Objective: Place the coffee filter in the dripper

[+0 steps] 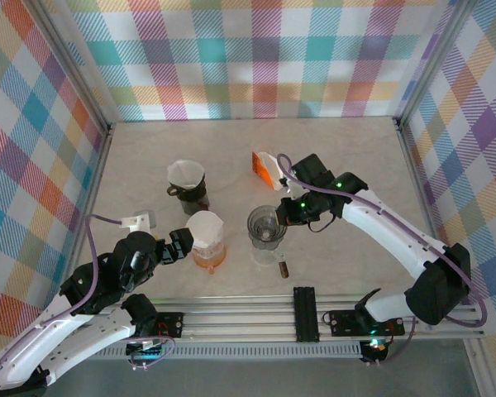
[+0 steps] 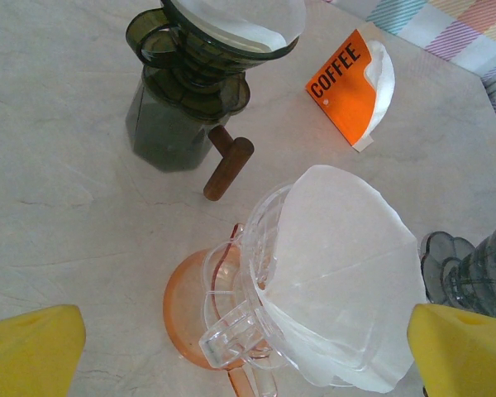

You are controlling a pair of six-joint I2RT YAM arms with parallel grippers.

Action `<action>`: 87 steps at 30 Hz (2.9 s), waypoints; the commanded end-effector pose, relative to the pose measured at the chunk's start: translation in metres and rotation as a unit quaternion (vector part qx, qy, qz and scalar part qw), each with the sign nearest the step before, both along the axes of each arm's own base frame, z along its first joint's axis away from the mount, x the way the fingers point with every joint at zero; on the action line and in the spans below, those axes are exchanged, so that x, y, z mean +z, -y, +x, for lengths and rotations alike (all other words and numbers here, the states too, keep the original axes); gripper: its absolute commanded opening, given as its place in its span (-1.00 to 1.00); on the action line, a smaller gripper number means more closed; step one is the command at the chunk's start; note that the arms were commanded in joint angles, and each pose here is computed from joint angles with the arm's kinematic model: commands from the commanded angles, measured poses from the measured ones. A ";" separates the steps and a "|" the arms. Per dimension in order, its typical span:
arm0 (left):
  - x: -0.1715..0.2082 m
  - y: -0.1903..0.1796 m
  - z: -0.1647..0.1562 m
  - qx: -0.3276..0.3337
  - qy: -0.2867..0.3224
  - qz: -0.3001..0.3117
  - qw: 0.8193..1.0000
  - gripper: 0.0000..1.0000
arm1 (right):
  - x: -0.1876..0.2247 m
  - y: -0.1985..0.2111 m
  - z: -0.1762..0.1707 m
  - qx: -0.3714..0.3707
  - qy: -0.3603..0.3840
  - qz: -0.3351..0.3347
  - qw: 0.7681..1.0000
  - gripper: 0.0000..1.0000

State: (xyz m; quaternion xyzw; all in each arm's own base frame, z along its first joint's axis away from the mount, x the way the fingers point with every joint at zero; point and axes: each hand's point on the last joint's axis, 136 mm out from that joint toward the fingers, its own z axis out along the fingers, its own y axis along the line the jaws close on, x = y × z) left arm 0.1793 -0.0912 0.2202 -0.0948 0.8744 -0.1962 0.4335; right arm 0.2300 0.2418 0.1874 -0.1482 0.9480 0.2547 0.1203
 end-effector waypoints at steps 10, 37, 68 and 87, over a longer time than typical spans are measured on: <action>0.007 -0.006 0.002 0.013 0.014 -0.005 1.000 1.00 | -0.015 -0.003 -0.011 0.005 -0.024 0.002 1.000 -0.88; 0.014 -0.002 0.003 0.006 0.016 -0.003 1.000 1.00 | 0.031 -0.009 0.114 -0.040 0.187 -0.048 0.980 0.24; 0.004 0.003 0.000 -0.027 0.033 0.000 0.999 1.00 | -0.055 -0.040 0.229 -0.050 0.154 -0.064 0.985 0.17; -0.004 0.010 -0.002 -0.040 0.033 -0.025 0.998 1.00 | -0.060 -0.034 0.262 -0.087 0.178 -0.102 0.975 -0.10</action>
